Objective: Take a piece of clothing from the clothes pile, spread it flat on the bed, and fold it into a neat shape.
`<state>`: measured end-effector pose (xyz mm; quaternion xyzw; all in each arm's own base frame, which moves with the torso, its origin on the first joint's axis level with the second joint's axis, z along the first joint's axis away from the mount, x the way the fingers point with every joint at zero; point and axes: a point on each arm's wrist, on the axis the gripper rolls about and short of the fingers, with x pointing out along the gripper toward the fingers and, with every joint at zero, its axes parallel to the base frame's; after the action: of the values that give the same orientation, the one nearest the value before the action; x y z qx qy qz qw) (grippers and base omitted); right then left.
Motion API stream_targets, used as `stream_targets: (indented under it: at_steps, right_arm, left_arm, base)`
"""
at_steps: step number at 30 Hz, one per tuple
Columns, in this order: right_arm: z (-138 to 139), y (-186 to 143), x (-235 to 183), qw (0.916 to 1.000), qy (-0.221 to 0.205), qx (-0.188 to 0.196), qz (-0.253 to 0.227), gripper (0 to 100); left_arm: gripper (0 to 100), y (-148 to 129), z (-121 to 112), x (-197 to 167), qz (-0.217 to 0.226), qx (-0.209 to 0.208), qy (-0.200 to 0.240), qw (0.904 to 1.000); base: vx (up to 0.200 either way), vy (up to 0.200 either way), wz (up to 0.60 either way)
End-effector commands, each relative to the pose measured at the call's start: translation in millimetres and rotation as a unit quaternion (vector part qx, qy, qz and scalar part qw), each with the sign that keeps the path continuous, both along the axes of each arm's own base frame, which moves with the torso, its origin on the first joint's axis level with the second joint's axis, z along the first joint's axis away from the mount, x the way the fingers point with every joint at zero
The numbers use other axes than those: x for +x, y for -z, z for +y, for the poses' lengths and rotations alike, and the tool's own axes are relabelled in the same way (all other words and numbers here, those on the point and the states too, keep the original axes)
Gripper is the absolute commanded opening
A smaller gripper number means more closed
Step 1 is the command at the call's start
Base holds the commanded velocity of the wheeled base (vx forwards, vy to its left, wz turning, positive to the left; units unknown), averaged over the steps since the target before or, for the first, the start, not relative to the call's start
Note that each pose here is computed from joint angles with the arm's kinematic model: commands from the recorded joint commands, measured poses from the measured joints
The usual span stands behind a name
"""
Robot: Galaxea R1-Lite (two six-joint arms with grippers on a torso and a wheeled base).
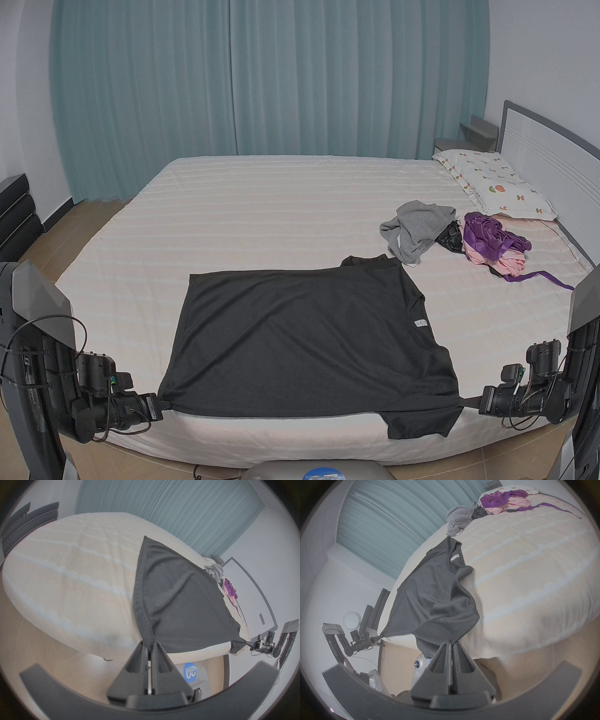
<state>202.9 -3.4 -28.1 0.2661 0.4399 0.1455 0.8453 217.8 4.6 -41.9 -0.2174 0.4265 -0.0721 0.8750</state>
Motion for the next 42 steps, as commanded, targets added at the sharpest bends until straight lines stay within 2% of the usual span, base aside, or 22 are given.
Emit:
stream_targets:
  at_steps: [1, 12, 14, 20, 24, 30, 37, 42]
  right_arm:
    - [-1, -8, -6, 1.0, 0.0, -0.003, 0.0, 0]
    - [1, -14, -19, 0.9989, -0.033, -0.026, 0.02, 0]
    - [0, -11, -23, 0.9977, -0.046, -0.034, 0.038, 0]
    - [0, -14, -26, 0.9973, -0.043, -0.042, 0.043, 0]
    - [-1, -13, -30, 0.9953, -0.053, -0.061, 0.054, 0]
    - [-1, -16, -38, 0.9933, -0.058, -0.065, 0.076, 0]
    - [-1, -24, -44, 0.993, -0.061, -0.069, 0.073, 0]
    - [-1, -26, -51, 0.9909, -0.071, -0.072, 0.089, 0]
  left_arm:
    - [0, -1, 8, -10, 0.005, 0.006, -0.006, 1.0]
    - [0, -9, 11, -13, -0.012, 0.018, -0.001, 0.9998]
    - [0, -13, 10, -16, -0.006, 0.022, 0.004, 0.9997]
    - [0, -18, 12, -23, 0.009, 0.037, 0.019, 0.9991]
    - [0, -19, 15, -31, 0.034, 0.06, 0.038, 0.9969]
    - [0, -23, 20, -37, 0.044, 0.068, 0.031, 0.9962]
    - [0, -31, 18, -51, 0.076, 0.082, 0.063, 0.9917]
    - [0, -38, 17, -59, 0.084, 0.082, 0.066, 0.991]
  base:
    - [0.0, 0.0, 0.0]
    - [0.0, 0.0, 0.0]
    - [0.0, 0.0, 0.0]
    - [0.0, 0.0, 0.0]
    - [0.0, 0.0, 0.0]
    - [0.0, 0.0, 0.0]
    - [0.0, 0.0, 0.0]
    - [0.0, 0.0, 0.0]
